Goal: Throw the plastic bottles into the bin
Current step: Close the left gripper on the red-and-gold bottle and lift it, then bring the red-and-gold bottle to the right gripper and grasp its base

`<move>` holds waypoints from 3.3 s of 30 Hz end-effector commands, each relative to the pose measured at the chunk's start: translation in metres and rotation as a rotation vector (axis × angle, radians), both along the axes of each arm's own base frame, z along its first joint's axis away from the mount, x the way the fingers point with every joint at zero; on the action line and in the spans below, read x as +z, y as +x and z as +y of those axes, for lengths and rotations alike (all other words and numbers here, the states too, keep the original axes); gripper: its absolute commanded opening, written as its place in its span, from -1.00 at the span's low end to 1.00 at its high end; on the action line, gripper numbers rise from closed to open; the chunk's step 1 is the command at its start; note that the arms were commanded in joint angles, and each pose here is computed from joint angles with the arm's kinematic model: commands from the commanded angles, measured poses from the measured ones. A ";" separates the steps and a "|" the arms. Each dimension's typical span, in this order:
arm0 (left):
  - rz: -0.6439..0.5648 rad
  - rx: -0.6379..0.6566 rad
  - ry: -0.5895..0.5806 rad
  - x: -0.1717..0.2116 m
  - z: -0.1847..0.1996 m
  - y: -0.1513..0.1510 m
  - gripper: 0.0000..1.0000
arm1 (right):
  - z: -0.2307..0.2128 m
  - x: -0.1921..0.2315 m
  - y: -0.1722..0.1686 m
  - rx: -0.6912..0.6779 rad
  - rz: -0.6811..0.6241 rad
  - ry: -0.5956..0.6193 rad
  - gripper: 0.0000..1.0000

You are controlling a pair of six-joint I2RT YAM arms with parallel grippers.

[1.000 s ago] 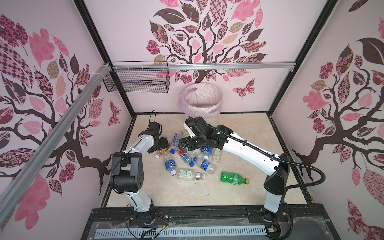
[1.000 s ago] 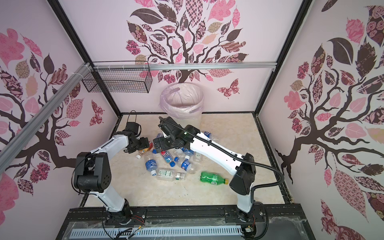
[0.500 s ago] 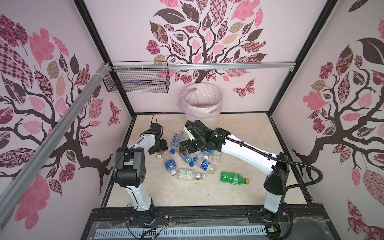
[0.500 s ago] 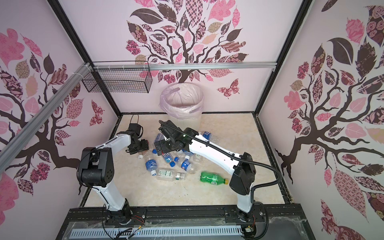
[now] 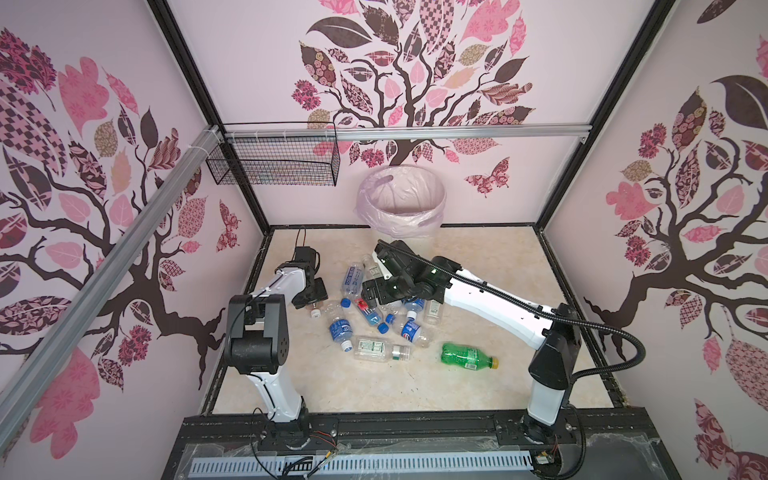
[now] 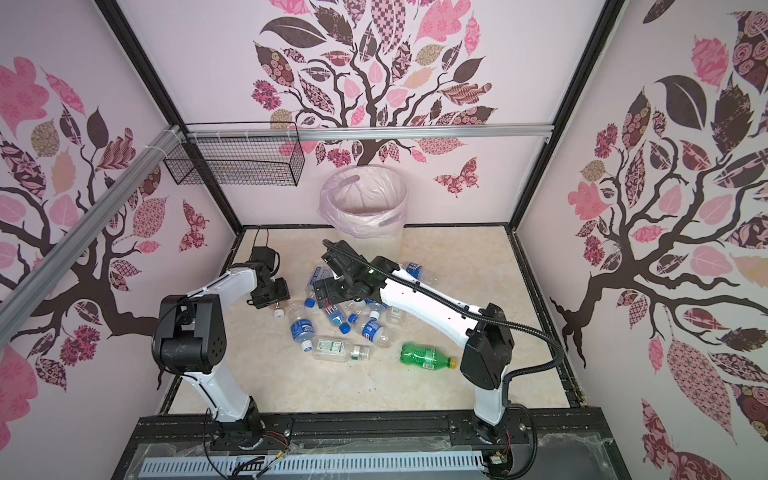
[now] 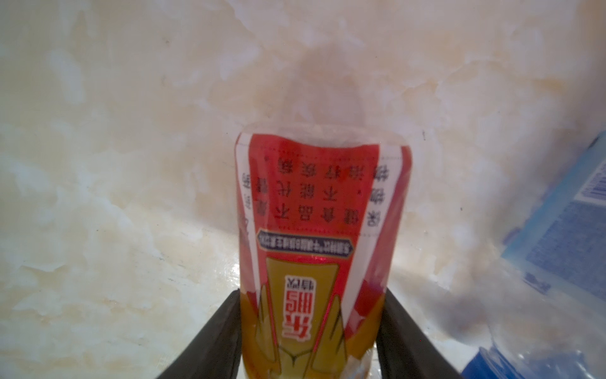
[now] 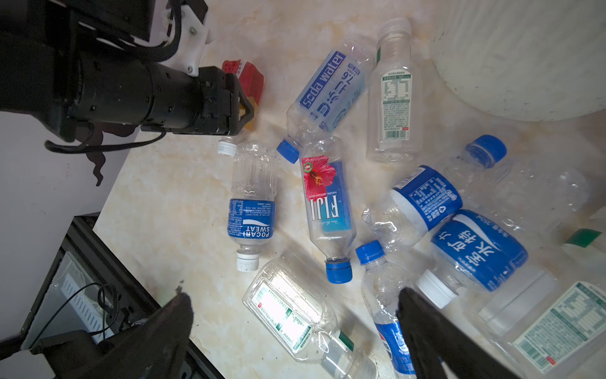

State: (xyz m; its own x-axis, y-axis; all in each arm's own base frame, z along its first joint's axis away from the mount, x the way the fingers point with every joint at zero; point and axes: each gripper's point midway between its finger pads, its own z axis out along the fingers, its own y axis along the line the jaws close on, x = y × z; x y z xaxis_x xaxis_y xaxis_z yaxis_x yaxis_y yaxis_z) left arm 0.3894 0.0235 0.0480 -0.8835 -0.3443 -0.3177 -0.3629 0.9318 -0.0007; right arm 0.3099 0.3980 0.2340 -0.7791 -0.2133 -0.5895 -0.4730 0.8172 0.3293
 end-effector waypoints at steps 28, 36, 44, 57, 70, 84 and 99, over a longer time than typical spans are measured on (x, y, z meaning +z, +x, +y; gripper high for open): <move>-0.340 -0.098 -0.289 0.113 -0.055 0.005 0.07 | -0.047 0.070 0.013 -0.150 -0.059 0.076 0.99; -0.447 -0.273 -0.402 0.153 -0.123 -0.012 0.07 | -0.064 0.088 0.023 -0.198 -0.038 0.164 0.99; -0.434 -0.427 -0.475 0.163 -0.171 -0.034 0.07 | -0.084 0.085 0.027 -0.249 0.044 0.269 0.99; -0.436 -0.609 -0.568 0.174 -0.242 -0.083 0.07 | -0.084 0.066 0.027 -0.254 0.130 0.374 0.99; -0.442 -0.663 -0.611 0.188 -0.264 -0.087 0.07 | -0.065 0.048 0.028 -0.219 0.219 0.417 0.82; -0.462 -0.696 -0.629 0.204 -0.276 -0.089 0.07 | -0.059 0.020 0.032 -0.221 0.272 0.377 0.75; -0.466 -0.701 -0.663 0.211 -0.280 -0.091 0.12 | -0.052 0.007 0.032 -0.213 0.305 0.386 0.30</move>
State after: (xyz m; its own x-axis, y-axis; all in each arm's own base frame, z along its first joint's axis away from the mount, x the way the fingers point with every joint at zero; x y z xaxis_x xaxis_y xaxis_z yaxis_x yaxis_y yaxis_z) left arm 0.2953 -0.2514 0.2337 -0.8256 -0.0231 -0.5638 0.3754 0.7235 -0.5793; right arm 0.3399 0.3430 0.2518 -0.9210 0.1609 -0.3549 -0.1606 0.6730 0.7220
